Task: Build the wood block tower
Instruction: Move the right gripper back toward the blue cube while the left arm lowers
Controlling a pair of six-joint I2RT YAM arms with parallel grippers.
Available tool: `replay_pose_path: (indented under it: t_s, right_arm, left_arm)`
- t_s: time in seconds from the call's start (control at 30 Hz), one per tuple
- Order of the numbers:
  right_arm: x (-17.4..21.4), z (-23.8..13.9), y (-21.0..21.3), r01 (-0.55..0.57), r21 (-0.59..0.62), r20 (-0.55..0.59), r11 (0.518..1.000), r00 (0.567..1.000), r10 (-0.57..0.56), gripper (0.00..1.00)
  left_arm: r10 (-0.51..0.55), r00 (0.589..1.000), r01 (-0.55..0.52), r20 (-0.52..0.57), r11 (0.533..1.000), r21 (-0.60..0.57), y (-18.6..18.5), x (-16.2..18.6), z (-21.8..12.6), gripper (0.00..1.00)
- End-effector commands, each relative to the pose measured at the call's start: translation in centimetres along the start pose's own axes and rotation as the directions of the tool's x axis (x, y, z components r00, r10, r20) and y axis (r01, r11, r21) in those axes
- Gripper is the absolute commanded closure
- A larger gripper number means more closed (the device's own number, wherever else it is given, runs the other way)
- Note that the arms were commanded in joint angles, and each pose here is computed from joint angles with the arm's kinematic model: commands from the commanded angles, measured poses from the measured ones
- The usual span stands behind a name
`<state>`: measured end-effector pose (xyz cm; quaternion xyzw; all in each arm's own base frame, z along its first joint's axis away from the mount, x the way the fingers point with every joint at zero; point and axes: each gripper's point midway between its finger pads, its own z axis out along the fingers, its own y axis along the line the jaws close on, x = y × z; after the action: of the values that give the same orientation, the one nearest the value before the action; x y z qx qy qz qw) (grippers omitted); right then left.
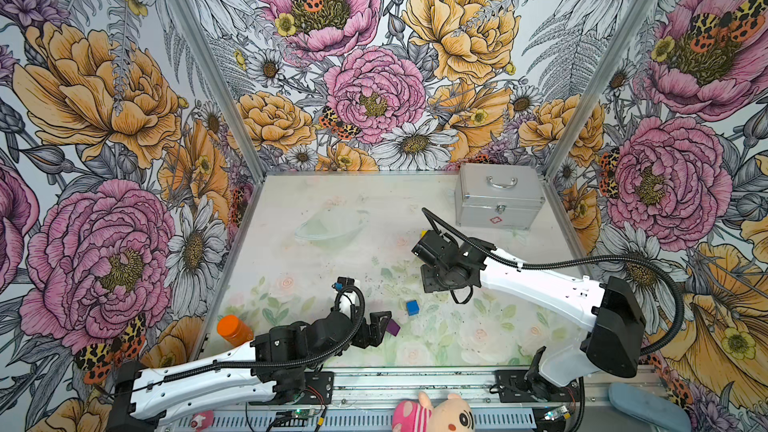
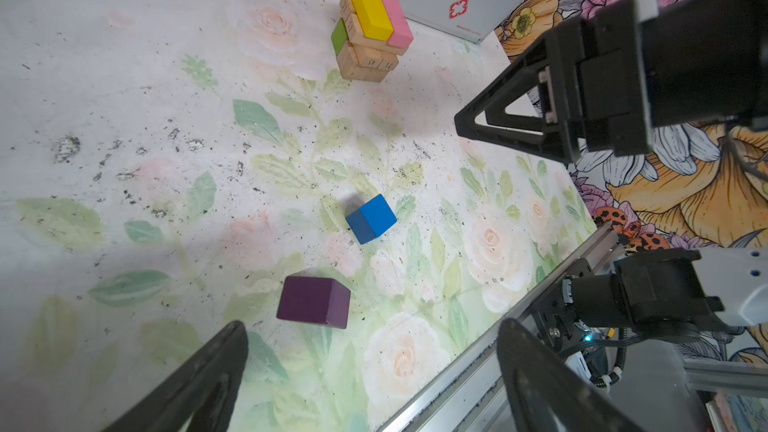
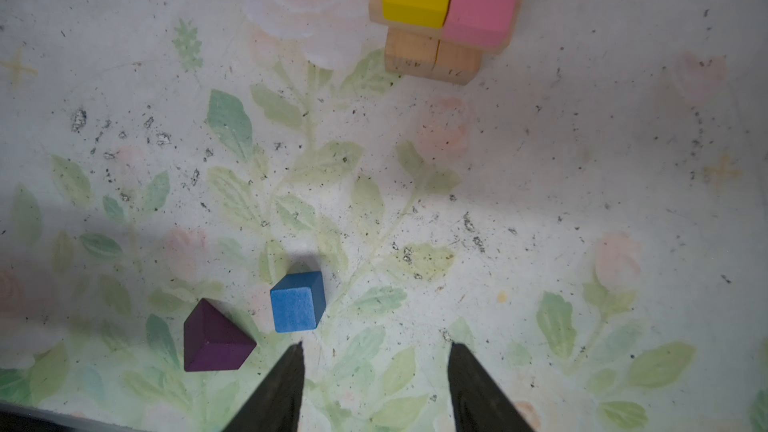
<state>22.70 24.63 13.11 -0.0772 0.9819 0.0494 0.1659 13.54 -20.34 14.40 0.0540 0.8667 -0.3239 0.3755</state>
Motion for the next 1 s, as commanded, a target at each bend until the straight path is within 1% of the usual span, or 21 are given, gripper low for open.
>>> replay_pose_path:
  t_s: [0.0,0.2,0.47,0.63,0.97]
  right_arm:
    - [-0.3,0.6,1.4,-0.004,-0.029,0.019,1.000,1.000,0.005,0.44]
    - [0.5,2.2,3.2,0.024,-0.073,-0.017,0.997,1.000,-0.025,0.44]
    - [1.9,5.0,4.6,0.045,-0.084,-0.078,0.995,0.996,-0.052,0.45]
    - [2.5,6.4,4.8,0.058,-0.068,-0.106,0.996,0.992,-0.065,0.45]
    - [3.4,7.1,5.4,0.070,-0.068,-0.125,0.995,0.989,-0.078,0.45]
  left_arm:
    - [-0.024,1.000,0.025,0.020,0.999,-0.039,1.1,0.3,0.2,0.05]
    - [-0.024,1.000,0.025,0.016,0.998,-0.059,1.8,0.6,0.2,0.06]
    - [-0.031,0.999,0.032,0.011,0.997,-0.072,2.1,1.0,0.4,0.06]
    - [-0.033,0.999,0.034,0.017,0.997,-0.076,2.1,0.7,0.4,0.06]
    - [-0.034,0.999,0.035,0.009,0.996,-0.085,2.2,1.0,0.6,0.06]
